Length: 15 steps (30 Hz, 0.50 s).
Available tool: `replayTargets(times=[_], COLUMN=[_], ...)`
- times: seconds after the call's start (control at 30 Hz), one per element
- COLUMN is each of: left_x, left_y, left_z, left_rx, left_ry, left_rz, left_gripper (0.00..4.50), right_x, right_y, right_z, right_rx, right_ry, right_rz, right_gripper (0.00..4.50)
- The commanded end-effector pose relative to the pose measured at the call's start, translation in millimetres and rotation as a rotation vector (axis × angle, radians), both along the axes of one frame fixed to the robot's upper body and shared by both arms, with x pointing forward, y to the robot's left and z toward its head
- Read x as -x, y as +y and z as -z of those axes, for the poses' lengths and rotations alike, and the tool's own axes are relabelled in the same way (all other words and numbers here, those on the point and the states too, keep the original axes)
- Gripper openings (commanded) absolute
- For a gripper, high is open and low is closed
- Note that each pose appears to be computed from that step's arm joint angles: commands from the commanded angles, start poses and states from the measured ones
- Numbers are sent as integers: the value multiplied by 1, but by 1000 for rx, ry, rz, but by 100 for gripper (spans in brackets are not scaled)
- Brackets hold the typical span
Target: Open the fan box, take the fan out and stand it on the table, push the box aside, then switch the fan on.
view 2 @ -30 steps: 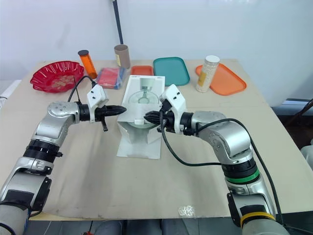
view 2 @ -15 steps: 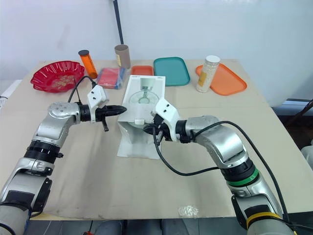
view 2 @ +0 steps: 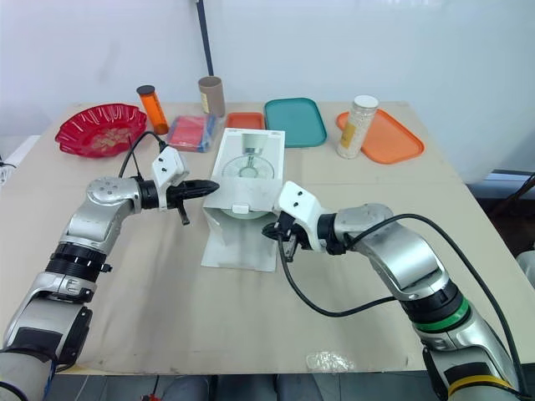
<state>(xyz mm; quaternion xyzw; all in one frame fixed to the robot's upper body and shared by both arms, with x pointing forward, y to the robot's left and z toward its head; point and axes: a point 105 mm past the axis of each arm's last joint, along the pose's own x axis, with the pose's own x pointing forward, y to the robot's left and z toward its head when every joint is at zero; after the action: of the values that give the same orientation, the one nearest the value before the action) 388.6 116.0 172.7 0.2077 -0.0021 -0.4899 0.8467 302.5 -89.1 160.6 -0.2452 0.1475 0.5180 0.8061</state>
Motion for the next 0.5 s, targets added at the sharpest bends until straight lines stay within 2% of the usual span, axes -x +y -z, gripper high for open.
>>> replayTargets(times=[0.03, 0.23, 0.4, 0.5], left_x=[1, 4, 6, 5], left_y=[-1, -3, -2, 0], left_z=[1, 3, 4, 4], left_rx=[-13, -5, -3, -8], left_ry=[-3, 6, 7, 5], left_rz=[4, 22, 20, 8], left_gripper=[0, 0, 0, 0], right_x=[0, -15, -44, -51], right_y=[-11, -34, -39, -30], right_z=[-8, 2, 4, -1], right_rx=[39, 109, 49, -19], right_ry=[-59, -83, -104, -92], right_rz=[8, 79, 225, 253], right_gripper=[4, 4, 4, 4])
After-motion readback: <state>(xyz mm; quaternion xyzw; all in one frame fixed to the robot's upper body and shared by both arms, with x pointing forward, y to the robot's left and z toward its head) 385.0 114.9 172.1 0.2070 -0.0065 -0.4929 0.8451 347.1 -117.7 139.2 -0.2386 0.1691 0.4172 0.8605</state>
